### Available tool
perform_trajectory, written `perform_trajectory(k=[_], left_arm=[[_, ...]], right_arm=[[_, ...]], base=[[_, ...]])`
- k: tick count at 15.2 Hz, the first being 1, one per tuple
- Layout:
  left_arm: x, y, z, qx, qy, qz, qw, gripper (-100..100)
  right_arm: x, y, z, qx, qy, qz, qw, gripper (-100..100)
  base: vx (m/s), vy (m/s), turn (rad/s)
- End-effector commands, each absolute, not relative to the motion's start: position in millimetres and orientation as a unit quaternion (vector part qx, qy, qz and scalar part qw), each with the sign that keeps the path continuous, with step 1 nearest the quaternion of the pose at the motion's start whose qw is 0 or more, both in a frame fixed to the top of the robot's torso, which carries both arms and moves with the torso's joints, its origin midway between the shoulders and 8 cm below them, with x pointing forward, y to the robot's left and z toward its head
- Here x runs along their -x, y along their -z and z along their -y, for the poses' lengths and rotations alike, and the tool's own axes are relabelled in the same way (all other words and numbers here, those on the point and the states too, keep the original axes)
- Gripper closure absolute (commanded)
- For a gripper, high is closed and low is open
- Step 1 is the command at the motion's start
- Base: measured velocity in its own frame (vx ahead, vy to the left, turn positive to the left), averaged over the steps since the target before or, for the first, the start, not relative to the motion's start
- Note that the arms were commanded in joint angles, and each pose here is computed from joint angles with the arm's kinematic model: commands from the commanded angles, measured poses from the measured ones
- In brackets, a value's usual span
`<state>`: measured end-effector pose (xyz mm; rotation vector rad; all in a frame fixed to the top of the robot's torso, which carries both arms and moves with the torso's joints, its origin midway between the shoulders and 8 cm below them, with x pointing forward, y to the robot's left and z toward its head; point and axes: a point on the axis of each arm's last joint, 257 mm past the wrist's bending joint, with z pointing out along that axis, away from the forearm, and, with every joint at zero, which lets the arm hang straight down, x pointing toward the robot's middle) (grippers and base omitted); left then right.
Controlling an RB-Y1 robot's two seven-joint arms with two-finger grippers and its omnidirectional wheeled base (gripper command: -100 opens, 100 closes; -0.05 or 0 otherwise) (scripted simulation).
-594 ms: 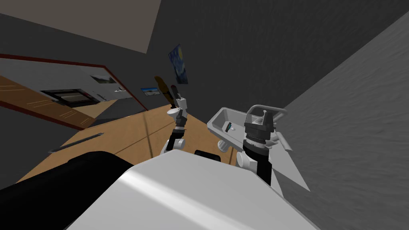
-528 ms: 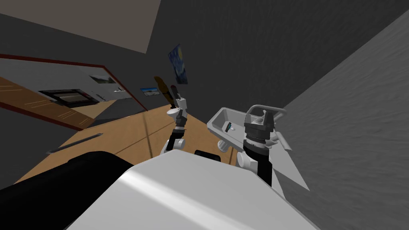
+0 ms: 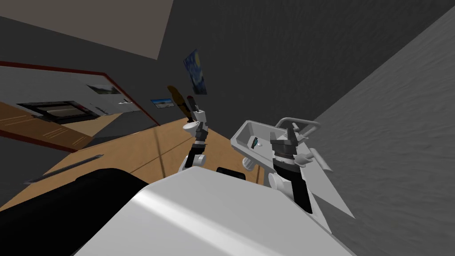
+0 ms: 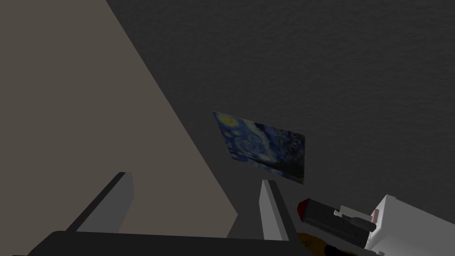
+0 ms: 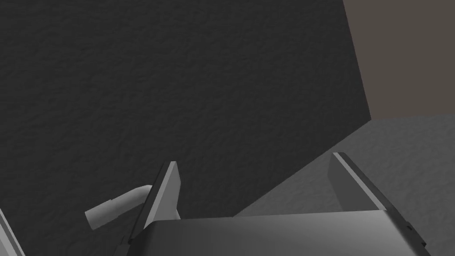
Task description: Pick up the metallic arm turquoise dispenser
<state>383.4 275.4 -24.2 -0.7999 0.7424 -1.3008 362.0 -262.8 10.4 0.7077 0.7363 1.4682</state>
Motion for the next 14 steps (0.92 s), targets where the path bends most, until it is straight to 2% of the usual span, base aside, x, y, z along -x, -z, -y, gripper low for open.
perform_trajectory(k=[1, 14], left_arm=[[-383.4, 24.2, -275.4, 0.354, 0.575, -0.328, 0.661, 0], [-383.4, 24.2, -275.4, 0.354, 0.575, -0.328, 0.661, 0]], right_arm=[[-368.9, 9.8, 272.7, -0.34, -0.635, -0.338, 0.606, -100], [-387.8, 108.1, 326.2, -0.5, -0.588, -0.388, 0.504, -100]], base=[[0.079, 0.051, -0.093], [0.081, 0.06, -0.074]])
